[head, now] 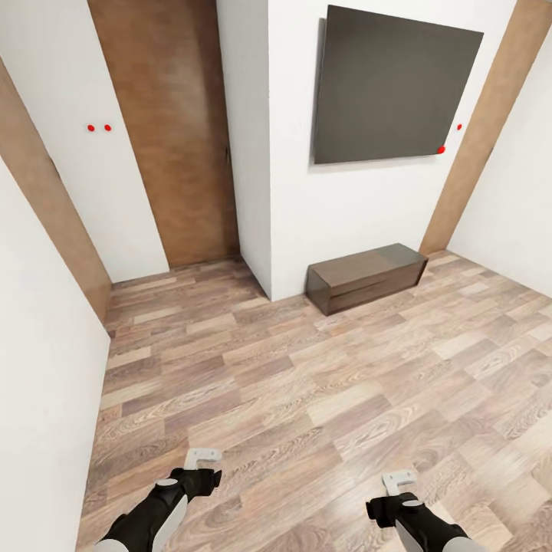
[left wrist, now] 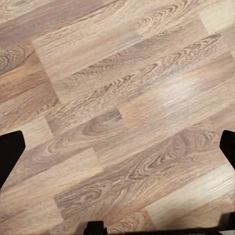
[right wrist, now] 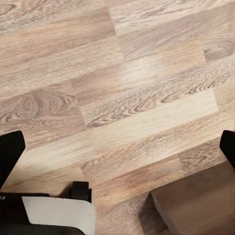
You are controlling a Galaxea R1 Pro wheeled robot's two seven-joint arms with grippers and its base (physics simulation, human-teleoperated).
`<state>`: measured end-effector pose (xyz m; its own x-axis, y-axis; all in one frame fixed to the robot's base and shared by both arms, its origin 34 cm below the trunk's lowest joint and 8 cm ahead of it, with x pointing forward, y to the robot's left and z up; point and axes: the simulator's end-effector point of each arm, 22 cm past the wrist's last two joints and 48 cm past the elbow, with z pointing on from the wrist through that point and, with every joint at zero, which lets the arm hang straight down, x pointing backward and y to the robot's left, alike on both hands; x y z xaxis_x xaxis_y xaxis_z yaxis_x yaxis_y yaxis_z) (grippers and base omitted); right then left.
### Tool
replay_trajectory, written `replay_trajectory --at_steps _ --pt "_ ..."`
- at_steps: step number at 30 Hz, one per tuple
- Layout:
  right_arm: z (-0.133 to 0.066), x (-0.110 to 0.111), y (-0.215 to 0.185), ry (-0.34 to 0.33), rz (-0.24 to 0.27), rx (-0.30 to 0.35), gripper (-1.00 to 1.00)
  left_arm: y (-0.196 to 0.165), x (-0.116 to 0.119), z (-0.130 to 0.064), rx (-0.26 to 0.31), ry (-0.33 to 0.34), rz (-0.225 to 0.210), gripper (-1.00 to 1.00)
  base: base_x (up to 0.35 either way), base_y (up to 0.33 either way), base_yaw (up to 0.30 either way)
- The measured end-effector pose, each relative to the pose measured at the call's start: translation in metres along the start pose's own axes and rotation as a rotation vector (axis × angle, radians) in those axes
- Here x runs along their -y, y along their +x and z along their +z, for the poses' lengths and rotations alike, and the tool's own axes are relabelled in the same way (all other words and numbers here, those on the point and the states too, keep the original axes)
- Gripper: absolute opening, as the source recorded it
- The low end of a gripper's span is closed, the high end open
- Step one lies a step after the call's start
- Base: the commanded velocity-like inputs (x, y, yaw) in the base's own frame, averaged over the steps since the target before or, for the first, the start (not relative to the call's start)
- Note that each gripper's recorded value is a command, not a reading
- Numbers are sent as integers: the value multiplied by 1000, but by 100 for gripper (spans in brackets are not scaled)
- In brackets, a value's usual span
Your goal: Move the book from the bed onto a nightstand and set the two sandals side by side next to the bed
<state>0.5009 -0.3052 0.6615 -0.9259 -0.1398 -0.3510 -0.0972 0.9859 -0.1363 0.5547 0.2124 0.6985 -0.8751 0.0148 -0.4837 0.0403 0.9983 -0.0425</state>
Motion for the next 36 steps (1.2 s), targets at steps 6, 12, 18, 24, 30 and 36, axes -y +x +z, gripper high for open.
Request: replay_trajectory --at_steps 6,12,18,24,30,36 --pt "0 0 0 0 0 0 100 0 0 0 0 0 0 100 350 0 0" --pt "0 0 0 0 0 0 100 0 0 0 0 0 0 100 350 0 0" --pt "0 0 0 0 1 0 100 0 0 0 0 0 0 100 350 0 -1" --pt "0 0 0 0 1 -1 100 0 0 0 1 1 0 100 350 0 -64" --pt "0 0 1 0 1 -2 100 0 0 0 1 1 0 100 288 0 -186" --pt "0 0 0 -1 1 -2 100 -1 0 0 2 1 0 100 99 0 -267"
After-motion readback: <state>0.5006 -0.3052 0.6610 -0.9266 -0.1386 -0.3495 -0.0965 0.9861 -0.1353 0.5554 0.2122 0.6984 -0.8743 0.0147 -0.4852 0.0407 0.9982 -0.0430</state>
